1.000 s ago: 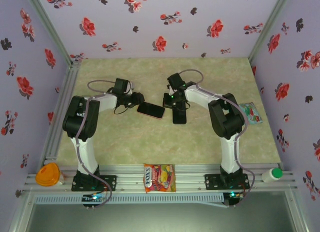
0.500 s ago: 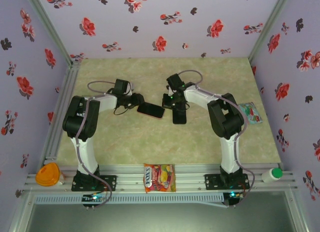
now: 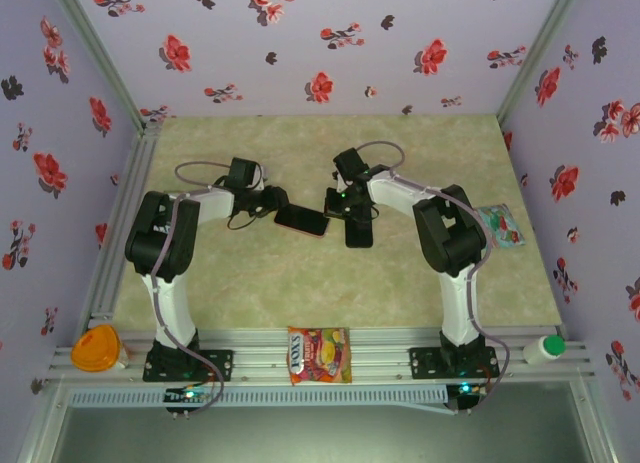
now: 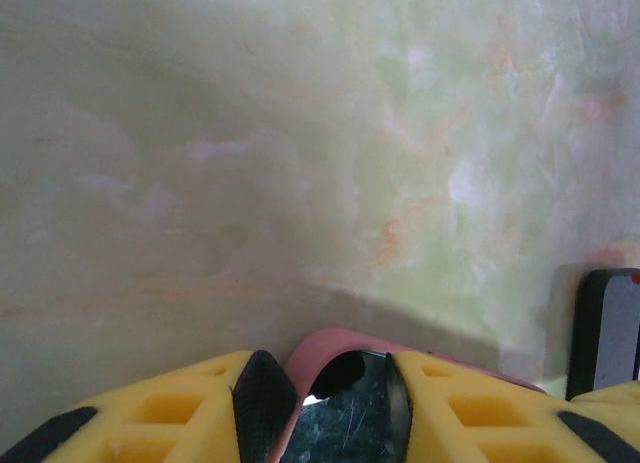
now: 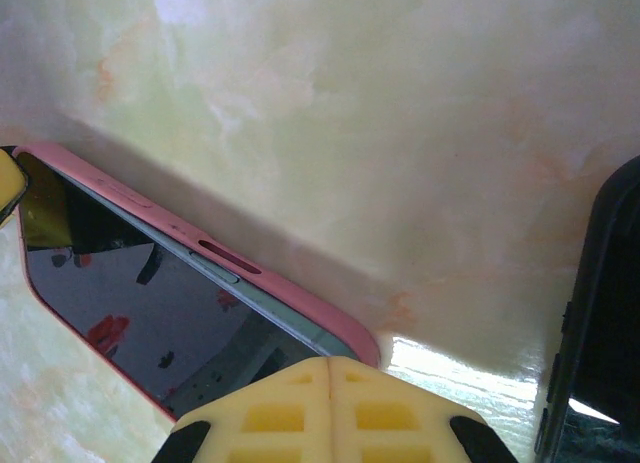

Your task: Put the phone into the phone case

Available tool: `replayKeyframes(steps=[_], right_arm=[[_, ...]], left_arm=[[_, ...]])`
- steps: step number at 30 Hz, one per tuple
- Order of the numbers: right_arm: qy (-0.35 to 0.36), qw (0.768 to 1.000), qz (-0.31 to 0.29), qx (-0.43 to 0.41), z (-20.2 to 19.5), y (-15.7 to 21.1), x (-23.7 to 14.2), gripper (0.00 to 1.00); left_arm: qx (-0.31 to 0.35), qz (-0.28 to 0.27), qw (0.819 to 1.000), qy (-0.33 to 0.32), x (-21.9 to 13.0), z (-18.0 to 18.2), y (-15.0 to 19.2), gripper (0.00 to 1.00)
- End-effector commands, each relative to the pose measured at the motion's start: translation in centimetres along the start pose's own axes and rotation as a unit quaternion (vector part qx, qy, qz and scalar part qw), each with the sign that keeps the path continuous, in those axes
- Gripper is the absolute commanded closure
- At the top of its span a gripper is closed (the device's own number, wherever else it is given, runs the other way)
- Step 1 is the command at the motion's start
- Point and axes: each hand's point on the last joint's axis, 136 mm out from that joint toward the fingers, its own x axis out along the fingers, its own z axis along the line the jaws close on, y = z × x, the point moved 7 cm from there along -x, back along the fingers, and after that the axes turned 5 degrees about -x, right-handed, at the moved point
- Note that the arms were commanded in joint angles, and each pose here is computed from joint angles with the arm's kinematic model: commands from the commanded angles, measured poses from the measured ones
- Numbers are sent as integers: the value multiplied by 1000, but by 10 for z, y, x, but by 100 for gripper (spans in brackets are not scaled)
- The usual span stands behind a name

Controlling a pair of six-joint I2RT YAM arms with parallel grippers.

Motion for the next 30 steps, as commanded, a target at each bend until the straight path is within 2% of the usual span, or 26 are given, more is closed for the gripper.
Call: replayKeyframes(steps=[1, 12, 30], right_arm=[[35, 998, 48, 9, -22, 20, 26, 100], [76, 992, 102, 5, -41, 45, 49, 100], [107, 985, 132, 11, -51, 70, 68, 100]], left_arm=[[6, -3, 1000, 5, -5, -5, 3, 59], [4, -1, 1000, 3, -5, -3, 5, 59], [-1, -1, 1000, 6, -4, -4, 8, 59]])
